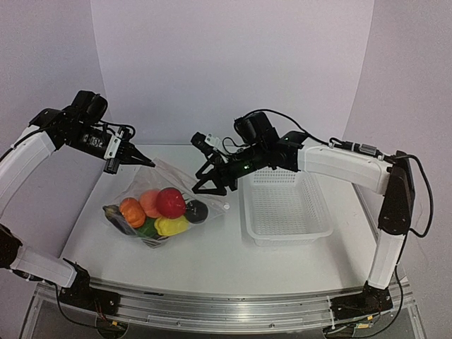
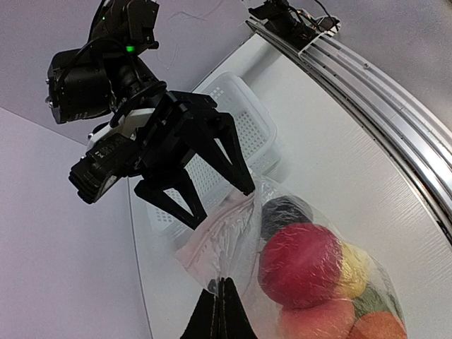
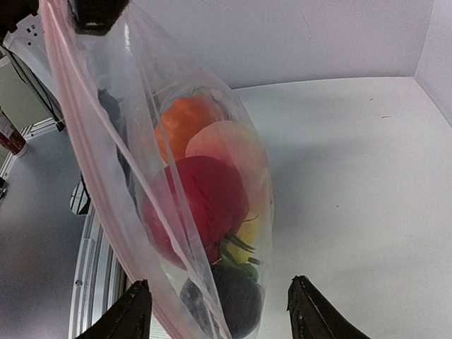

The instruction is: Open the zip-top bag and remove the fake food

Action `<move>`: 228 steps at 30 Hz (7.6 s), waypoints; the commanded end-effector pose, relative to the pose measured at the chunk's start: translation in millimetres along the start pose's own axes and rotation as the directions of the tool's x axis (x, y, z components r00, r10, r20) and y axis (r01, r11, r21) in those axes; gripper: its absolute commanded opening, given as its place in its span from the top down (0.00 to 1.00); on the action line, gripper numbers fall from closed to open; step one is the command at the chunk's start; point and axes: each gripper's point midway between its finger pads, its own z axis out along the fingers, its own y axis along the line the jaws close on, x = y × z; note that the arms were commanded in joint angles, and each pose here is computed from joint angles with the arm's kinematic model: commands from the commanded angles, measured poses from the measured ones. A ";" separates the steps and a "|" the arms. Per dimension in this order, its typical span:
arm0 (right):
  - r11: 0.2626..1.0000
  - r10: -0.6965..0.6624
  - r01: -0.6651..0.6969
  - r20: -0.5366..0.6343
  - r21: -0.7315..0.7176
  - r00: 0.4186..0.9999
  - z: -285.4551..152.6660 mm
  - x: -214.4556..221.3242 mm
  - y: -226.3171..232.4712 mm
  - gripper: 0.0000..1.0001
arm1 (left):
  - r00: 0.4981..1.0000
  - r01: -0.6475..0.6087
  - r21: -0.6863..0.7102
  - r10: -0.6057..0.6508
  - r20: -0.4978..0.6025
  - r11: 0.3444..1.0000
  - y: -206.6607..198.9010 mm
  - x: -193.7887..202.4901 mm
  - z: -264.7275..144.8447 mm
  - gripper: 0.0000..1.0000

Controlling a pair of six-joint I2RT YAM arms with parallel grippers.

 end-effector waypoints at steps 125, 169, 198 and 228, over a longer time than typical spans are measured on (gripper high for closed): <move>0.464 0.731 -0.754 0.280 0.465 0.622 14.0 63.6 -93.8 0.81 | 0.216 0.831 -0.407 -0.895 -0.390 0.378 20.6 169.4 111.6 1.00; 0.908 -0.376 0.361 0.032 0.211 0.926 32.6 16.0 -27.5 0.24 | 0.238 0.876 -0.310 -0.889 -0.391 0.370 20.7 149.0 116.6 1.00; 0.830 -0.291 0.268 -0.029 0.489 0.956 90.1 28.3 -102.7 0.27 | 0.153 0.951 -0.217 -0.946 -0.287 0.219 31.5 119.9 126.2 1.00; 0.782 -0.273 0.185 0.060 0.596 0.960 103.3 42.0 -132.3 0.45 | 0.004 1.000 -0.023 -0.974 -0.228 0.009 27.8 91.3 134.0 1.00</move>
